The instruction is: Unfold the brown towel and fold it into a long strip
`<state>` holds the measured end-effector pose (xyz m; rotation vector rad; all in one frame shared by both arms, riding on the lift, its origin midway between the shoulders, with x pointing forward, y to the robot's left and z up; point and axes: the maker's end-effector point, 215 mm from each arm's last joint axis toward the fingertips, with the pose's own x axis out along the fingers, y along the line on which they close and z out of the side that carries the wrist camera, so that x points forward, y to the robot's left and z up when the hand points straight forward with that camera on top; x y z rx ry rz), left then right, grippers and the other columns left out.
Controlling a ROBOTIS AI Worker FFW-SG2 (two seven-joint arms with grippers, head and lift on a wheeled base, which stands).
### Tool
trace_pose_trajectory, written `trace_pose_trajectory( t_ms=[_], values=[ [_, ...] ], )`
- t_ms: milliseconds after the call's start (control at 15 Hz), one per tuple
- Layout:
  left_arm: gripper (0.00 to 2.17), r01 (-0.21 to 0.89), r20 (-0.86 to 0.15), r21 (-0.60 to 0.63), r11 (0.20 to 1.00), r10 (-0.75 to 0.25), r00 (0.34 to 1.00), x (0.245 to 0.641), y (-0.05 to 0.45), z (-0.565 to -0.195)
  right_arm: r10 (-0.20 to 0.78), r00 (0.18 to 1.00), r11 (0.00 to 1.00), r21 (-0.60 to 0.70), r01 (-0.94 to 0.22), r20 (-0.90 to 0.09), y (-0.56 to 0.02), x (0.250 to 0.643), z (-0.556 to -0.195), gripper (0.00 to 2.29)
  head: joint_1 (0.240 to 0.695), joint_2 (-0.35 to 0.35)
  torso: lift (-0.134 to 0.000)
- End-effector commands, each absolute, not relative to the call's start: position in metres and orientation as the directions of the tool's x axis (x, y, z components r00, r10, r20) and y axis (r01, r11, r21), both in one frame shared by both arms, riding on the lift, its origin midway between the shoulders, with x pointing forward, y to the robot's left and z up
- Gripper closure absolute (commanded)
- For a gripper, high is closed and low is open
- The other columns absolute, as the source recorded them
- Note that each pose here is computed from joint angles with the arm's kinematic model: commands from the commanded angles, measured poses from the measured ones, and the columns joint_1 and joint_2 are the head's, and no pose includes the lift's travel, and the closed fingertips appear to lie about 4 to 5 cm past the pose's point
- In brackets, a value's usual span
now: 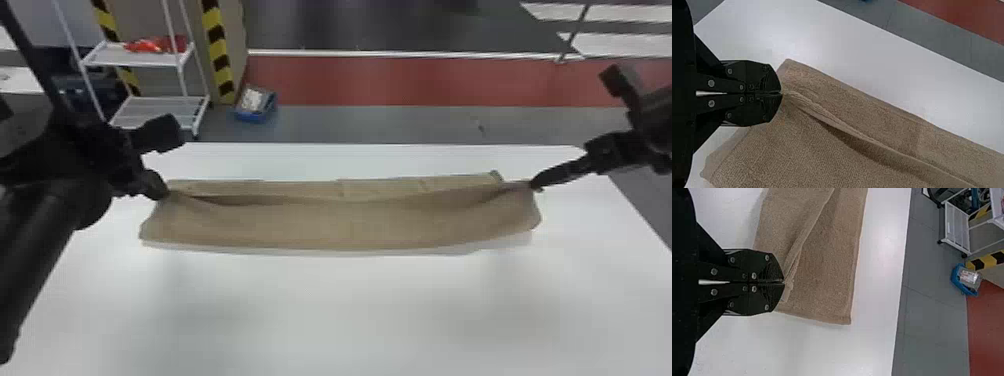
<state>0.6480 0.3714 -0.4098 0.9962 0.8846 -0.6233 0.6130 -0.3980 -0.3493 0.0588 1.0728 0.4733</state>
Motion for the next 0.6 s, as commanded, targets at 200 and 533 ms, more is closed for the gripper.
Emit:
trace_pose_trajectory(
  t_ms=[200, 533],
  values=[
    [1.89, 0.780, -0.841, 0.455, 0.430, -0.080, 0.534, 0.665, 0.369, -0.382, 0.377, 0.395, 0.913, 0.266, -0.308, -0.837, -0.420, 0.609, -0.347, 1.48, 0.683, -0.032, -0.123],
    [1.96, 0.778, -0.841, 0.467, 0.421, -0.061, 0.538, 0.677, 0.369, -0.380, 0.310, 0.405, 0.936, 0.201, -0.288, -0.860, -0.434, 0.615, -0.346, 1.48, 0.666, -0.048, -0.123]
  ],
)
